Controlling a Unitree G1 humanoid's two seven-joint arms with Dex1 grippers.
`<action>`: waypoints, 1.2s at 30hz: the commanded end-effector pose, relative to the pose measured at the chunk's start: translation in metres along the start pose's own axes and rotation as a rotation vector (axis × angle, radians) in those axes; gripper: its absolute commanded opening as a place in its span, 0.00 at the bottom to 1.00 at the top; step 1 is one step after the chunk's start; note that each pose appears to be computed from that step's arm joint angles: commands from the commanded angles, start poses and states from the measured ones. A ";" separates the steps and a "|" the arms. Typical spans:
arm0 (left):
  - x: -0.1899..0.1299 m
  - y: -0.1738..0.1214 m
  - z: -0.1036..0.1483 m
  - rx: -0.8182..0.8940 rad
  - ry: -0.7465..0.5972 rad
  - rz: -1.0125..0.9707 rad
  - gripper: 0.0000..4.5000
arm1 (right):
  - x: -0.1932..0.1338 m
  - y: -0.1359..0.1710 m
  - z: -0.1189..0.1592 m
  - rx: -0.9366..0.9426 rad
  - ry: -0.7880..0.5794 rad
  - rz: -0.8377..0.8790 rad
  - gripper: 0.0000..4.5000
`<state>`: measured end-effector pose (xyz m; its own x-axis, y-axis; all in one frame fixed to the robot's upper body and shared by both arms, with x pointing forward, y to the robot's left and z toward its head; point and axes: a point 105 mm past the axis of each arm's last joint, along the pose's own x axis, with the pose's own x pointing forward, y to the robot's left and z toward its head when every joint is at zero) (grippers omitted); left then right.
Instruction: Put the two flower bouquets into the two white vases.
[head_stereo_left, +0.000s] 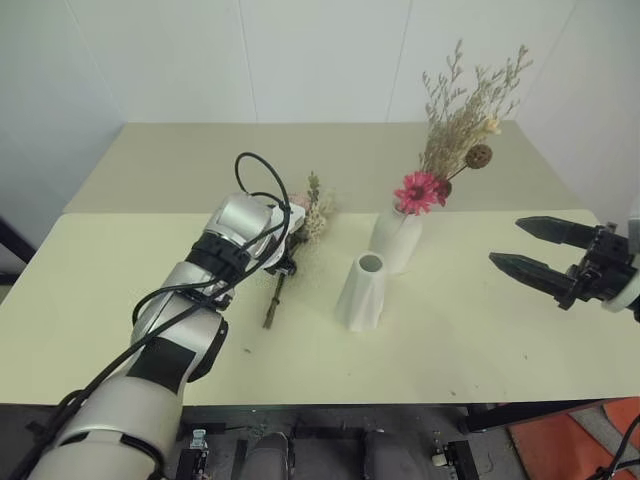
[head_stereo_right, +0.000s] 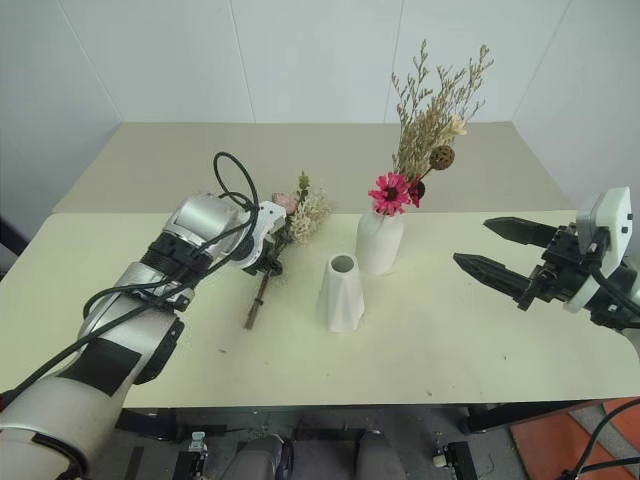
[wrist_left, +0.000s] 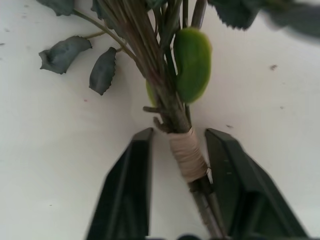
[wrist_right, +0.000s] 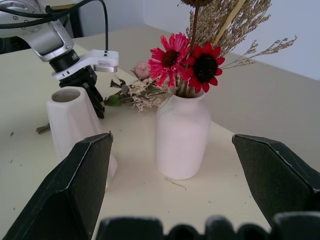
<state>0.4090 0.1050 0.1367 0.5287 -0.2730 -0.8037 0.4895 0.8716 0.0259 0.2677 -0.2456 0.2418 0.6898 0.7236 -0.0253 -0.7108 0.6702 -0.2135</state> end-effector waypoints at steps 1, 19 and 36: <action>-0.026 0.022 0.042 -0.045 -0.283 0.095 0.07 | -0.005 0.000 0.016 -0.061 -0.031 -0.009 1.00; -0.235 -0.057 0.114 0.038 -1.327 -0.842 0.04 | 0.003 0.001 0.017 -0.060 -0.052 0.002 1.00; -0.205 -0.115 0.075 0.334 -1.215 -1.131 0.04 | -0.024 0.022 0.021 -0.013 -0.050 0.230 1.00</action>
<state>0.3002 0.0314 0.3395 -0.0304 -0.9283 0.3707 0.9994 -0.0338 -0.0028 0.2381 -0.2427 0.2486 0.5136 0.8572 -0.0382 -0.8473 0.4996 -0.1800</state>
